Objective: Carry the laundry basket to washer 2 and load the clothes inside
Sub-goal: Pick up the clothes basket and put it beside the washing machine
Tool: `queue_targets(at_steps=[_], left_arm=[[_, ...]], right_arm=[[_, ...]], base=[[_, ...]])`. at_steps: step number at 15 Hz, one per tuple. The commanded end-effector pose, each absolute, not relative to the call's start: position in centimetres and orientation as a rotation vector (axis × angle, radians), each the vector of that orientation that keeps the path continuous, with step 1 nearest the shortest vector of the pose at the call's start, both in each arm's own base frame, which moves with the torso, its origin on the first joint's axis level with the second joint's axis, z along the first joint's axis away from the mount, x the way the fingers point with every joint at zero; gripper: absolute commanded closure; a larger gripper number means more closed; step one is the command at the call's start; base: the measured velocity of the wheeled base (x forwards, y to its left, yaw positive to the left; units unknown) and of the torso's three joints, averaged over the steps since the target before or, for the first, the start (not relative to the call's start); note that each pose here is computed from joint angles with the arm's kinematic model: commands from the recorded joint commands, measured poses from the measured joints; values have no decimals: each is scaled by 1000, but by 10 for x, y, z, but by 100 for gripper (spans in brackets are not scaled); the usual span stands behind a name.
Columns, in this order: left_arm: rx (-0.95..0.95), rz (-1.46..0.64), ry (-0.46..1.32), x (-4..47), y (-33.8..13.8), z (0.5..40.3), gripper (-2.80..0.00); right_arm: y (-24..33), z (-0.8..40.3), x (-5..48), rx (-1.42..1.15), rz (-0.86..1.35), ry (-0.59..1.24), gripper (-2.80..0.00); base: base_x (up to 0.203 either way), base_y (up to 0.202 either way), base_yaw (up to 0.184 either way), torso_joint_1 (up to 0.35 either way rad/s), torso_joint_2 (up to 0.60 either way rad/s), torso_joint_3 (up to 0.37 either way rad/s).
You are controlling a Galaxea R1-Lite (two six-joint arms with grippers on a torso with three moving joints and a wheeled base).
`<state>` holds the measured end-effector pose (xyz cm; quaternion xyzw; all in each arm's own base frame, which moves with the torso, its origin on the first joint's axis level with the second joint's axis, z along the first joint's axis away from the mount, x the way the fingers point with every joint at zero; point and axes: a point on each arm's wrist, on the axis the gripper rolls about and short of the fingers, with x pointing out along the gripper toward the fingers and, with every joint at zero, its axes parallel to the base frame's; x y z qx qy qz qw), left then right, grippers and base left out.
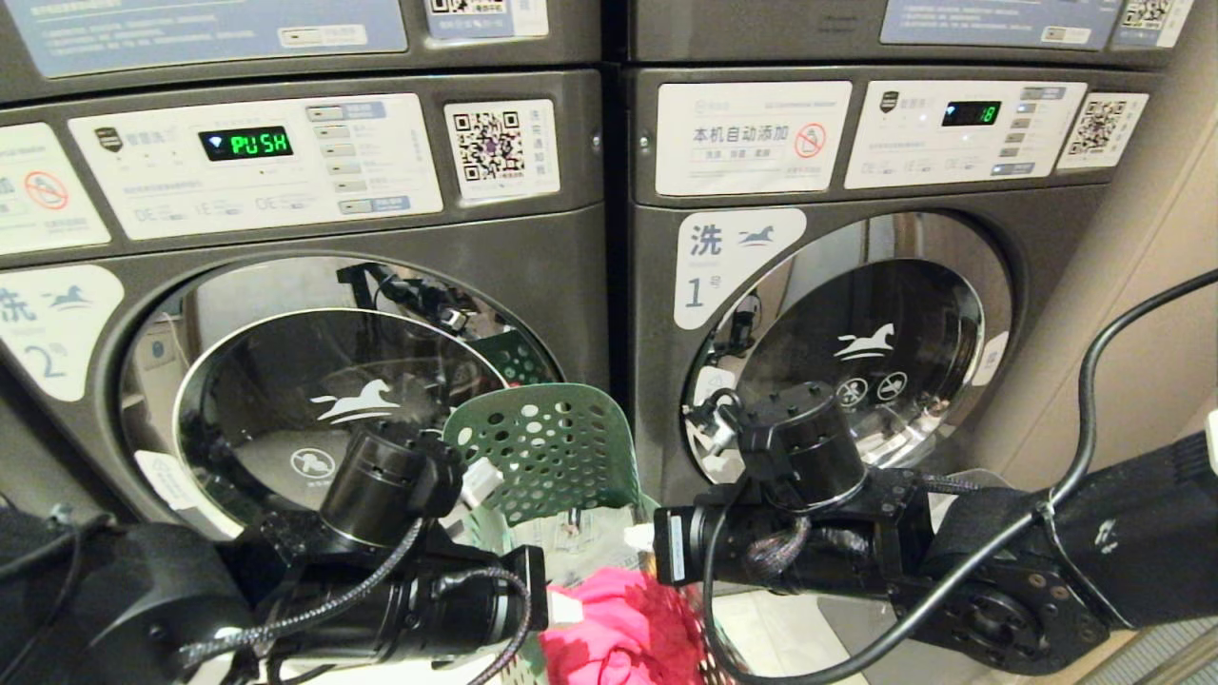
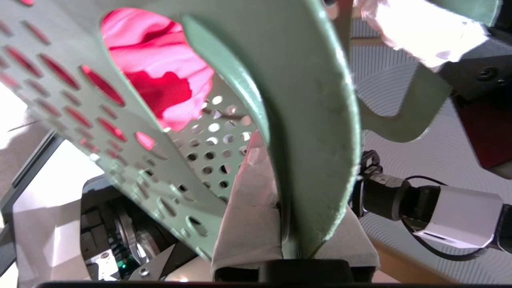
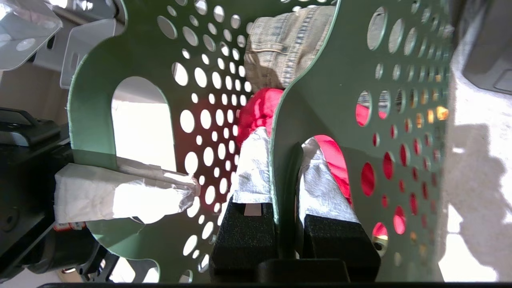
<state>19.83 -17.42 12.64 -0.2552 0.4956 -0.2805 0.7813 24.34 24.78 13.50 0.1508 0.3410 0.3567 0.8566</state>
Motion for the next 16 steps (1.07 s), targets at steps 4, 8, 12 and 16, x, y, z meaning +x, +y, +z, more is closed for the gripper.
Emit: queue_targets(at_steps=[4, 8, 12, 16], left_arm=[[-556, -606, 1071, 198, -174, 126, 0], [-555, -604, 1075, 199, -175, 125, 0], [-557, -605, 1076, 199, -175, 125, 0], [-556, -603, 1079, 199, -175, 124, 0]], right_arm=[[247, 137, 244, 326, 757, 698, 0], [247, 136, 243, 325, 758, 694, 0], [247, 136, 243, 323, 757, 693, 0], [247, 136, 243, 324, 758, 696, 0]], base=[[0, 0, 16, 1, 0, 2], [0, 0, 0, 0, 0, 0], [0, 0, 0, 0, 0, 0], [0, 0, 0, 0, 0, 0]])
